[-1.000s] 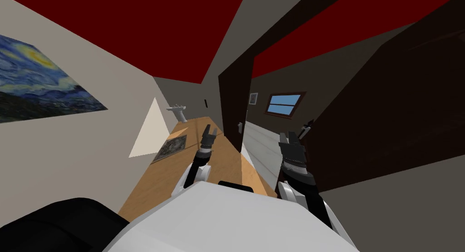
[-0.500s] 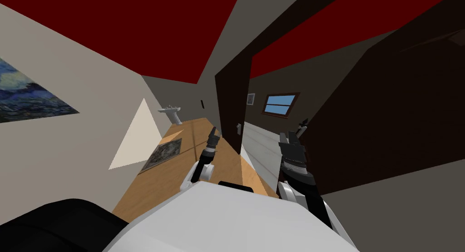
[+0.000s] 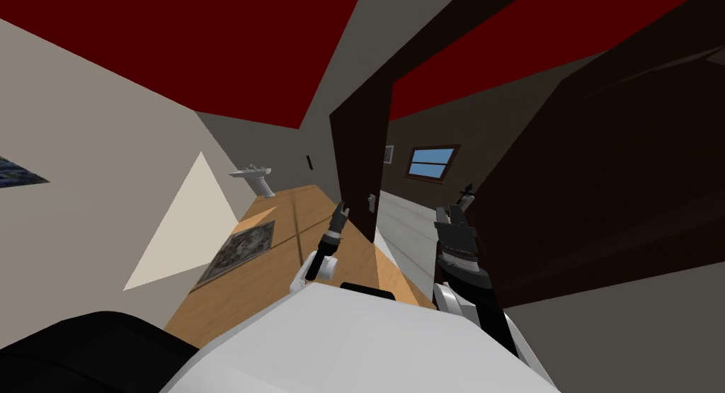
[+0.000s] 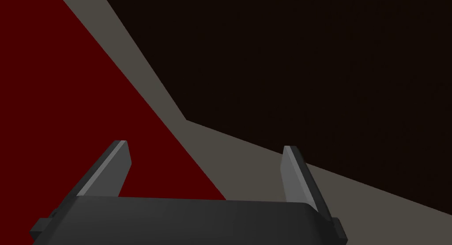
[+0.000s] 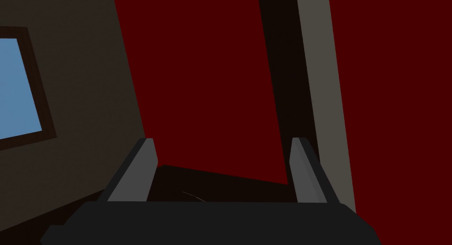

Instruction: Push the door open

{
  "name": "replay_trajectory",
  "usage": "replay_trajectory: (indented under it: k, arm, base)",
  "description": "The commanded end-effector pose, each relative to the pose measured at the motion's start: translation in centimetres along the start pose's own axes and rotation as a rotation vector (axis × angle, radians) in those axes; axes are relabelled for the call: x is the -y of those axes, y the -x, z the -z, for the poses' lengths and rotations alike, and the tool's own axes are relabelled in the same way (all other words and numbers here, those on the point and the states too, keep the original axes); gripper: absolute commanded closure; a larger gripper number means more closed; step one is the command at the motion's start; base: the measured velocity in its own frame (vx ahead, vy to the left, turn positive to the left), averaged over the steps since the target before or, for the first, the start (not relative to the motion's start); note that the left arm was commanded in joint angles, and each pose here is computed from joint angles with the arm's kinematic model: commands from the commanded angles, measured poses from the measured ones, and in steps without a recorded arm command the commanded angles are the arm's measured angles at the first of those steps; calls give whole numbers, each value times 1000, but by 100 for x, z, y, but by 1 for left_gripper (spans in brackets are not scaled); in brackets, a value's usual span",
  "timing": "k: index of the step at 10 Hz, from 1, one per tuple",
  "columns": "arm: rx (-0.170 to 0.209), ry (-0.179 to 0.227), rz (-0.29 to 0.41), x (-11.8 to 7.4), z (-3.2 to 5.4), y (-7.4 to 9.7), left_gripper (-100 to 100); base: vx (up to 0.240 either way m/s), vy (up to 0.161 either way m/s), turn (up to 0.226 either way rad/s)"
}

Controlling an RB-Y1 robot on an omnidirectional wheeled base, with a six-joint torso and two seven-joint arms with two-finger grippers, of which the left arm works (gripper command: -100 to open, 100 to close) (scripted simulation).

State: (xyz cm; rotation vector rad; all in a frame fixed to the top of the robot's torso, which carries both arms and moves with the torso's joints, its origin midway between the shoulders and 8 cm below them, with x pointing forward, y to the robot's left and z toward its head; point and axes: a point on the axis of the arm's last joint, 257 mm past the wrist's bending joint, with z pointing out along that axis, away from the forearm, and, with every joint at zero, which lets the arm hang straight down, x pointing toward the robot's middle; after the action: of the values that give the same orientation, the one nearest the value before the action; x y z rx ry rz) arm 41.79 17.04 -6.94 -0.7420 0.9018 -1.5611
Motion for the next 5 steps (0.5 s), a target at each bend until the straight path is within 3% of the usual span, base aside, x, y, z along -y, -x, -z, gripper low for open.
replay_trajectory:
  k: [1, 5]
  arm:
    - [-12, 33, 9, -151, -9, -51, -100]
    - [-44, 115, 32, -545, 11, -211, -100]
  base:
    - [81, 70, -98]
    - [85, 70, -106]
